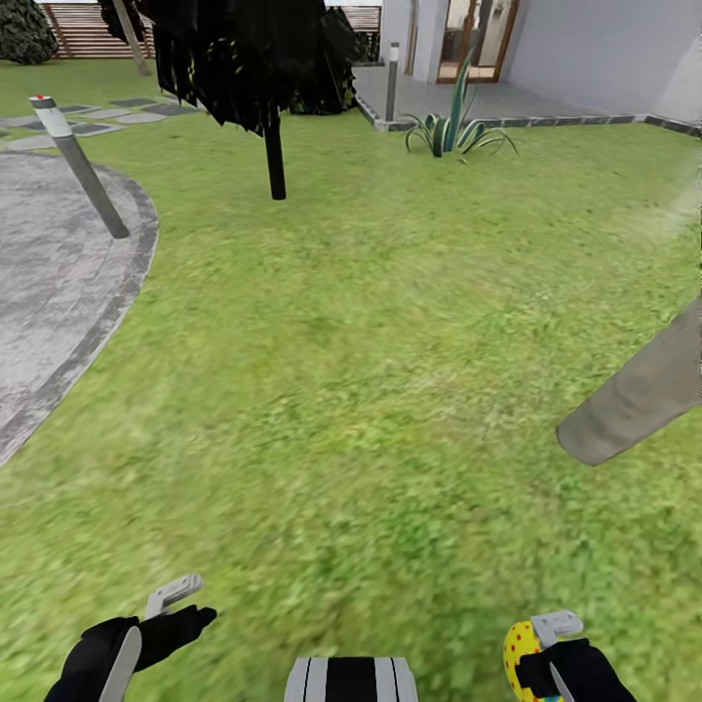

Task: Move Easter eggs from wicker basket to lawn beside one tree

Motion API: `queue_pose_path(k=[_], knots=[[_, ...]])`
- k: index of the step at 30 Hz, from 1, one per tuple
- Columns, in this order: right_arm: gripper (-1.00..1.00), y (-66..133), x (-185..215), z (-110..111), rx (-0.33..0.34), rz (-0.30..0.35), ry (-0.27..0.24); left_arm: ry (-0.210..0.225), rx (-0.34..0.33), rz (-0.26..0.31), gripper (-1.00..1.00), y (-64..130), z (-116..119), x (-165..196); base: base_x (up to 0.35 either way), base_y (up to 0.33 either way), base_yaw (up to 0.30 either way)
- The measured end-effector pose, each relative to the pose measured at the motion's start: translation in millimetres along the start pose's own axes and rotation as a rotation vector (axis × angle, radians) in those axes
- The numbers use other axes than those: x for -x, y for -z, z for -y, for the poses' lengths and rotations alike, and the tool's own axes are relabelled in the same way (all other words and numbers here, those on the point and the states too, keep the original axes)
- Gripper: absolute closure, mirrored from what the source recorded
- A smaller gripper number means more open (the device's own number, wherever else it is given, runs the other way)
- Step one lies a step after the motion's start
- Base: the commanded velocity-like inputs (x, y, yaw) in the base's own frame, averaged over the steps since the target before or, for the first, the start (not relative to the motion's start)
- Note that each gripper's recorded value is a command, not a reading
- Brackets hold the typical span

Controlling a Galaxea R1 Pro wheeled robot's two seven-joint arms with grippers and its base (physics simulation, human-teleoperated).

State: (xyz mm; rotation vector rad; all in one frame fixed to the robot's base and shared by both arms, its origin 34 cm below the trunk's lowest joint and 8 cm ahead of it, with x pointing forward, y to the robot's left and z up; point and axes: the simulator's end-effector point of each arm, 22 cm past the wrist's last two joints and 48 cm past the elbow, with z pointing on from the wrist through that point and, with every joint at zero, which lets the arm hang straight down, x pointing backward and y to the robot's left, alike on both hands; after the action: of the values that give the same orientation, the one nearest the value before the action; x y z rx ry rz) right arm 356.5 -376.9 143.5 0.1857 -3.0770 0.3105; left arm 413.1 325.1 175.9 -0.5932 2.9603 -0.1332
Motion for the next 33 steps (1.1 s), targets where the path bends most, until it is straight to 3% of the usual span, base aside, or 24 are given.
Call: queue_pose_path(k=[13, 33], knots=[[-1.0, 16.4, 17, 6, -0.004, 0.051, -0.014, -0.01, -0.016, 0.05, -1.0, 16.1, 9, 17, -0.31, 0.0, -0.022], [-1.0, 45.6, 43, 20, -0.017, 0.136, -0.038, -0.015, -0.043, 0.123, -1.0, 43.7, 21, 40, -0.055, -0.03, -0.258]])
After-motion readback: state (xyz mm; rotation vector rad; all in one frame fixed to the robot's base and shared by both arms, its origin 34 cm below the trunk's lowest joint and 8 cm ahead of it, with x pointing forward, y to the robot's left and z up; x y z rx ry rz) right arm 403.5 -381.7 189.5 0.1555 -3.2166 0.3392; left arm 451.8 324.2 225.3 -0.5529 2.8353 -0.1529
